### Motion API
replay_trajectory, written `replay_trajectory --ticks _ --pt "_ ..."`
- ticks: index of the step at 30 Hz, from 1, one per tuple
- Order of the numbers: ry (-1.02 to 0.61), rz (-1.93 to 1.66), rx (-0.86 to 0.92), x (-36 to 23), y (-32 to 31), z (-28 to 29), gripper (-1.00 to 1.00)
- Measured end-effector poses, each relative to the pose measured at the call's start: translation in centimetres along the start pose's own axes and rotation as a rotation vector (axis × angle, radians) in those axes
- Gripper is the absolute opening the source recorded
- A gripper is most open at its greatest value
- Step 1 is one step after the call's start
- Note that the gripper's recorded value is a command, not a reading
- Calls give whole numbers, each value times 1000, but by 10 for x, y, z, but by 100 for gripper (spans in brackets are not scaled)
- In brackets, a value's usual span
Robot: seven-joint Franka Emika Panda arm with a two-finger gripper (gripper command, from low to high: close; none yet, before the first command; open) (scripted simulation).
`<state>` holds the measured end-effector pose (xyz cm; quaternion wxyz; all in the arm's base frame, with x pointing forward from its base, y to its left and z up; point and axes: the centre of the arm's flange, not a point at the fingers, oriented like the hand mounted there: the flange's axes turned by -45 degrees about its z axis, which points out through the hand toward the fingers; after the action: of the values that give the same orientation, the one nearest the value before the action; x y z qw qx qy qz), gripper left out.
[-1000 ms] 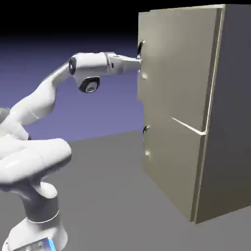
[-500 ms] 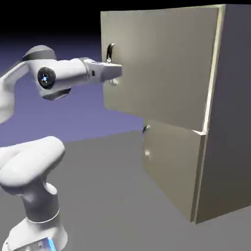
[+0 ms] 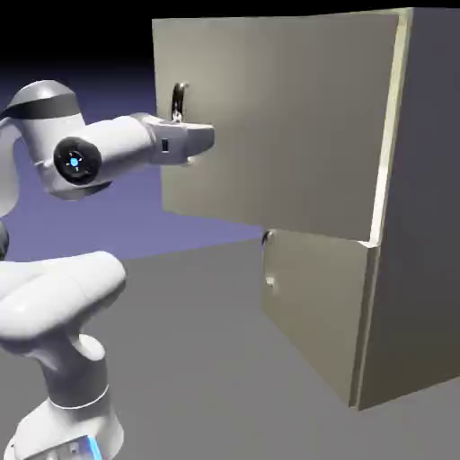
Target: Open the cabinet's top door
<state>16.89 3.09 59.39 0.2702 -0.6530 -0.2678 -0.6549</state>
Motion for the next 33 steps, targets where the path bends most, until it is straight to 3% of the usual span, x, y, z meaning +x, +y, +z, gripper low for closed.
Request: replay_trajectory --ticks 6,33 --pt "-3 -2 25 0 4 -9 -100" --pt "-5 -1 508 1 118 -162 -100"
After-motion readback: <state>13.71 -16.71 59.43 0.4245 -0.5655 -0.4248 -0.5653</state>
